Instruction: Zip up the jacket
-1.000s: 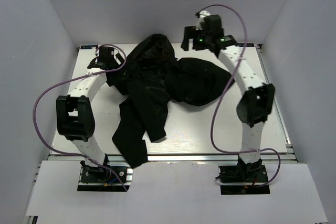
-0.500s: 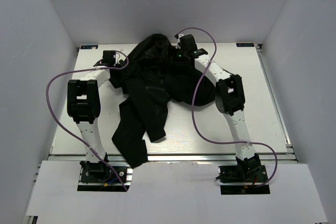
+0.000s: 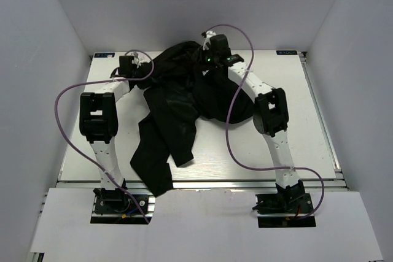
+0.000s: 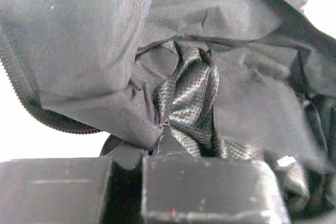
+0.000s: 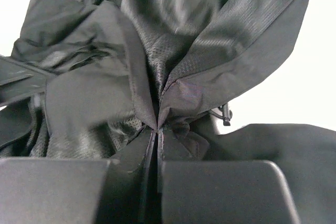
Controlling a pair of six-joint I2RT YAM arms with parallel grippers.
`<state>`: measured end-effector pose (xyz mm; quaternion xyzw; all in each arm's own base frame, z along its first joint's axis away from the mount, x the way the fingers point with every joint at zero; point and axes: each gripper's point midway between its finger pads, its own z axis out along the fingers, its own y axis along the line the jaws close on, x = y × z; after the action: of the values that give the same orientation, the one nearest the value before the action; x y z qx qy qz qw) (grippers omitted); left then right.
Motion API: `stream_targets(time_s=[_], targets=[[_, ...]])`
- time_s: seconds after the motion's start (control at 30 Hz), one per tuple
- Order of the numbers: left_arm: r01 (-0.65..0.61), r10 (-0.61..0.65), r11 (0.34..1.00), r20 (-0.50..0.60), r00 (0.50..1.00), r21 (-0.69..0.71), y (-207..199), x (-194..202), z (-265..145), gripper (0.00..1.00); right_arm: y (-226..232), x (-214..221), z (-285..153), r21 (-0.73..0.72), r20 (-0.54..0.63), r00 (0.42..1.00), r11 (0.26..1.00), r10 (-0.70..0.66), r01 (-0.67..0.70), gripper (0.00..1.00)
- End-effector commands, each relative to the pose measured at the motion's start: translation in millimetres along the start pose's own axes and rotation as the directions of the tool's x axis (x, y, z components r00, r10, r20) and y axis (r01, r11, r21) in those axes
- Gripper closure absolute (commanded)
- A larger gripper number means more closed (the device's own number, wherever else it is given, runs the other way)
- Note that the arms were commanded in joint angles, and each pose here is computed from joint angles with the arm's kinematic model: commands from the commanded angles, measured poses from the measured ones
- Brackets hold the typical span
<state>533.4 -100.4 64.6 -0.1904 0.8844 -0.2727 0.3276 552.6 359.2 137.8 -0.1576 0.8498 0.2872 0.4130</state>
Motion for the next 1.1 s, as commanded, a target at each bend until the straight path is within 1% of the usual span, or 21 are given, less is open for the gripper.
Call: stream_targets(time_s=[0.0,0.1,0.13,0.2,0.23,0.27,0.3,0.37,0.4,0.47,0.5,0.6,0.67,0.7,0.73,0.83,0.87,0.9,0.93,1.0,1.07], targets=[[-0.266,0.181,0.935,0.333,0.926,0.233,-124,-91,-91,1.0,8,-143,-102,0.051,0.334,0.935,0.993,-0.117,0.106,1.0],[-0.415,0.259,0.863,0.451,0.854,0.288,-186,-105,-146,1.0,13,-173,-161,0.153,0.416,0.879,0.971,-0.234,0.186,1.0],[-0.453,0.28,0.841,0.478,0.832,0.297,-202,-103,-160,1.0,27,-197,-201,0.182,0.491,0.829,0.962,-0.269,0.205,1.0],[-0.543,0.316,0.783,0.559,0.767,0.302,-243,-99,-200,1.0,26,-194,-223,0.228,0.501,0.811,0.95,-0.302,0.212,1.0],[-0.569,0.323,0.763,0.58,0.747,0.307,-255,-96,-214,1.0,33,-212,-263,0.284,0.555,0.758,0.935,-0.342,0.214,1.0],[-0.6,0.319,0.737,0.623,0.715,0.311,-270,-95,-243,1.0,29,-205,-271,0.309,0.549,0.759,0.929,-0.349,0.204,1.0],[-0.622,0.32,0.714,0.639,0.699,0.322,-283,-88,-257,1.0,40,-216,-309,0.332,0.596,0.715,0.923,-0.365,0.194,1.0],[-0.667,0.295,0.67,0.707,0.643,0.327,-305,-85,-295,1.0,40,-218,-340,0.388,0.619,0.672,0.903,-0.405,0.187,1.0],[-0.696,0.273,0.638,0.749,0.604,0.329,-319,-76,-330,1.0,55,-225,-377,0.396,0.66,0.622,0.899,-0.421,0.188,1.0],[-0.732,0.232,0.598,0.804,0.547,0.326,-336,-68,-370,1.0,67,-224,-408,0.421,0.68,0.576,0.885,-0.454,0.2,1.0],[-0.759,0.195,0.56,0.838,0.51,0.332,-348,-58,-407,1.0,86,-225,-444,0.421,0.716,0.518,0.881,-0.468,0.215,1.0],[-0.776,0.116,0.522,0.871,0.477,0.356,-363,-48,-463,1.0,119,-224,-509,0.434,0.767,0.416,0.873,-0.488,0.224,1.0],[-0.792,0.059,0.488,0.892,0.449,0.367,-365,-42,-505,1.0,128,-223,-540,0.437,0.788,0.382,0.876,-0.482,0.203,1.0],[-0.788,0.028,0.479,0.891,0.454,0.387,-366,-40,-518,1.0,138,-224,-569,0.425,0.816,0.341,0.884,-0.467,0.195,1.0],[-0.797,-0.006,0.462,0.9,0.435,0.388,-367,-37,-542,1.0,139,-222,-577,0.423,0.815,0.347,0.886,-0.464,0.189,1.0],[-0.812,-0.046,0.415,0.901,0.431,0.41,-373,-31,-572,1.0,153,-231,-618,0.411,0.852,0.27,0.893,-0.448,0.184,1.0],[-0.827,-0.063,0.393,0.909,0.411,0.402,-378,-32,-591,1.0,158,-236,-627,0.405,0.861,0.253,0.895,-0.442,0.187,1.0],[-0.827,-0.062,0.391,0.908,0.413,0.403,-380,-32,-594,1.0,157,-241,-618,0.406,0.853,0.274,0.894,-0.445,0.188,1.0],[-0.83,-0.068,0.387,0.91,0.408,0.401,-381,-33,-599,1.0,165,-251,-644,0.402,0.873,0.224,0.899,-0.433,0.173,1.0],[-0.823,-0.081,0.408,0.914,0.398,0.395,-381,-39,-602,1.0,160,-264,-633,0.41,0.87,0.238,0.902,-0.431,0.134,1.0],[-0.806,-0.075,0.446,0.914,0.399,0.388,-379,-46,-590,1.0,154,-276,-635,0.421,0.878,0.216,0.904,-0.427,0.075,1.0]])
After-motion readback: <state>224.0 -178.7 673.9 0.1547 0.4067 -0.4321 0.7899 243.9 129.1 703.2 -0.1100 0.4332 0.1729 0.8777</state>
